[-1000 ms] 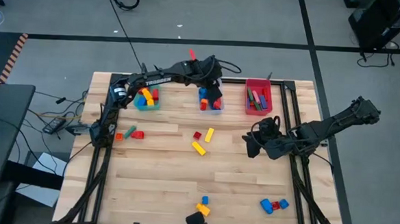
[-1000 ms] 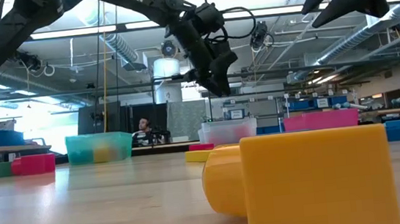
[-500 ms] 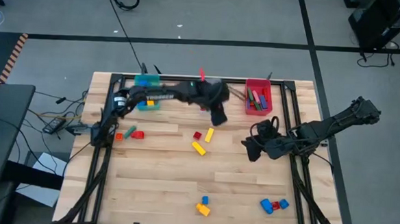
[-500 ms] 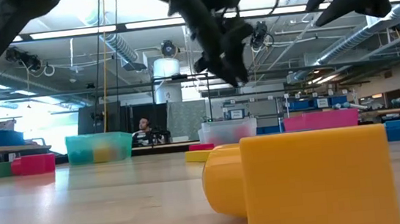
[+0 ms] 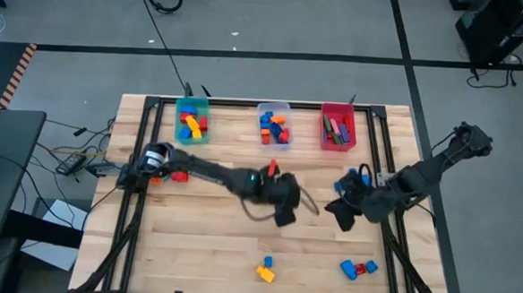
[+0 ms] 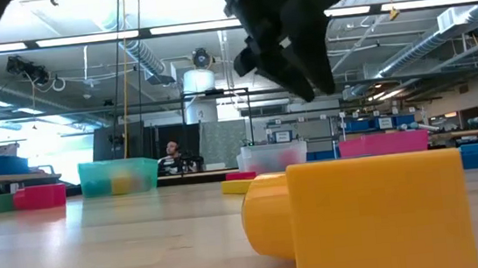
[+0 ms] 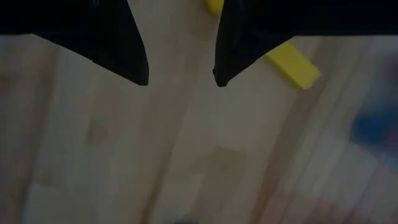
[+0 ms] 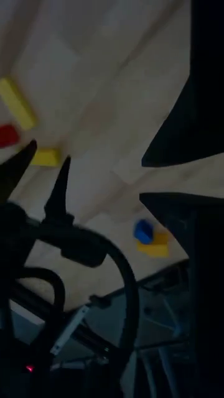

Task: Sort blocks by size
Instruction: Put the blue 1 stud game piece into the blue bin

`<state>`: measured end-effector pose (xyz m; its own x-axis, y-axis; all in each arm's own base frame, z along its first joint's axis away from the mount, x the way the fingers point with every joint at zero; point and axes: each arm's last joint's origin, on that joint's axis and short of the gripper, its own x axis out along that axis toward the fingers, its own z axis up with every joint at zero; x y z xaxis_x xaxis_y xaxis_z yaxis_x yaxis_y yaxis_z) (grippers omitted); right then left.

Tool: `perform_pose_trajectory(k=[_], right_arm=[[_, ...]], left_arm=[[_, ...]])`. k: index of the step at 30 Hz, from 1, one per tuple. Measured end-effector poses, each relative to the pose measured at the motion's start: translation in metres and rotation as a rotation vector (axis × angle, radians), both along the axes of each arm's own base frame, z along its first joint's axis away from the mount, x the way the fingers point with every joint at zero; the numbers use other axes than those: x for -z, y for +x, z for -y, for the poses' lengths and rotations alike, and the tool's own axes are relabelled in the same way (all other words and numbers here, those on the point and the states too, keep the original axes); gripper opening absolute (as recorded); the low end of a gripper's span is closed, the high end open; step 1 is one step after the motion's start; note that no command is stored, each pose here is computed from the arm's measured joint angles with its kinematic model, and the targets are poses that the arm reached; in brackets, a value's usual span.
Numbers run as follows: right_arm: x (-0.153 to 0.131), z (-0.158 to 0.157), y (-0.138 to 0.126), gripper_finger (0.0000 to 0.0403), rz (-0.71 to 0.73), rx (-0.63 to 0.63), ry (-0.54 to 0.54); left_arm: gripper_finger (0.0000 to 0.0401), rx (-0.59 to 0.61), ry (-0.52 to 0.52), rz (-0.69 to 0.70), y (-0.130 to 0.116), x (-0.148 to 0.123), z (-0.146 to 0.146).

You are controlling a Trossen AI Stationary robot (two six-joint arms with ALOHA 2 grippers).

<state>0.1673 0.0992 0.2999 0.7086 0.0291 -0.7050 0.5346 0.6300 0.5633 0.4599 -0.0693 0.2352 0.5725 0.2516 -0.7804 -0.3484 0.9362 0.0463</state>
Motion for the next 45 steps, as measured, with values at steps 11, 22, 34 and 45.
perform_pose_trajectory(k=[11, 22, 34, 45], right_arm=[[-0.010, -0.055, 0.023, 0.0013, -0.203, -0.013, -0.051], [0.006, -0.098, 0.057, 0.0021, -0.624, 0.098, -0.103], [0.023, -0.131, 0.064, 0.0074, -0.627, 0.217, -0.035], [0.037, -0.139, 0.063, 0.0202, -0.724, 0.213, -0.048]], left_arm=[[0.0191, -0.013, 0.203, 0.038, -0.031, 0.011, 0.088], [0.0191, 0.150, 0.299, -0.070, -0.075, 0.018, 0.149], [0.0191, 0.169, 0.164, 0.091, -0.182, 0.028, 0.127], [0.0191, 0.245, -0.034, 0.348, -0.266, 0.022, 0.095]])
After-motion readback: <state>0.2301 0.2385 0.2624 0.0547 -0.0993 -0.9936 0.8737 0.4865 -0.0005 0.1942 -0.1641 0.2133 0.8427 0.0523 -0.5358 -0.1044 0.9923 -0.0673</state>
